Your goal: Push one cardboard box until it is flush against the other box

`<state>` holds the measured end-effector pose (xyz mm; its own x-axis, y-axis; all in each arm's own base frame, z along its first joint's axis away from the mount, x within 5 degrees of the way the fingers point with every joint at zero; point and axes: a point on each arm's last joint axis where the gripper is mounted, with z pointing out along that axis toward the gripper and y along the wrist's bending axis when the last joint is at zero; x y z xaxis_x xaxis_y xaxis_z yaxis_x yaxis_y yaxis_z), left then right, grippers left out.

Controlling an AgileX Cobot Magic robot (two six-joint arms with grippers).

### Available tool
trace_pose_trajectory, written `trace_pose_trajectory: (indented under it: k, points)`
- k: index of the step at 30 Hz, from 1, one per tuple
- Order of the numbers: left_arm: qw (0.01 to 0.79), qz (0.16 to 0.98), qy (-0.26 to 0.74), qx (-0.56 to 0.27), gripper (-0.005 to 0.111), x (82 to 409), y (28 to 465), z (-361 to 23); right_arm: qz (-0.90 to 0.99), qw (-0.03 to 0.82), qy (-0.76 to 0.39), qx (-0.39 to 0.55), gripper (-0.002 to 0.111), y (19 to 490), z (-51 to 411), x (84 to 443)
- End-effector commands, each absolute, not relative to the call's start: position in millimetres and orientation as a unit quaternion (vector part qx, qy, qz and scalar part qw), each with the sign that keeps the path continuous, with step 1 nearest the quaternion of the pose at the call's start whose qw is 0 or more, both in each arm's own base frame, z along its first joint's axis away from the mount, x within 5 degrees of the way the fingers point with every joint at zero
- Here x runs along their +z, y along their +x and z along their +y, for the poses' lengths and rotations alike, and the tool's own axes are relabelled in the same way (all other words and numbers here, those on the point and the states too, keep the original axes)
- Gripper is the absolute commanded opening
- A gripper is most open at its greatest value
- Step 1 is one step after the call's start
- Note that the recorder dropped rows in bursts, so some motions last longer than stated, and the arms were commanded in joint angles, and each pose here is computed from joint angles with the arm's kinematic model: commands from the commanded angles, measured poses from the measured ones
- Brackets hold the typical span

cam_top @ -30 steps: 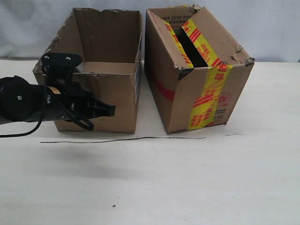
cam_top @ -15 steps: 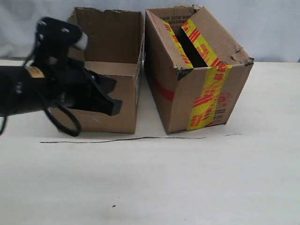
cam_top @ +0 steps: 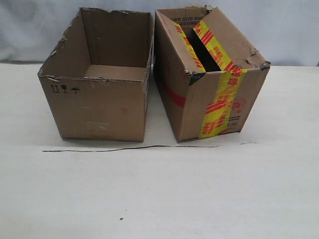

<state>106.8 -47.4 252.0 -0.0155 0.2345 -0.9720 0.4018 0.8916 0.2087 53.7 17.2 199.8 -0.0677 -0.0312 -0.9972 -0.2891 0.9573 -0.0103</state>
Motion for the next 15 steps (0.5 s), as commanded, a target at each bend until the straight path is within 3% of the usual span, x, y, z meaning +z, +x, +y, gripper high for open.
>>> trace_pose_trajectory:
  k: [1, 15]
  points:
    - [0.680, 0.694, 0.229, -0.054, 0.000, 235.6, 89.4, -38.1, 0.724, 0.675, -0.110, 0.090, 0.000, 53.7, 16.7, 198.7]
    - [0.699, 0.677, 0.222, -0.058, 0.000, 237.2, 82.0, -34.5, 0.724, 0.675, -0.110, 0.090, 0.000, 53.7, 16.7, 198.7]
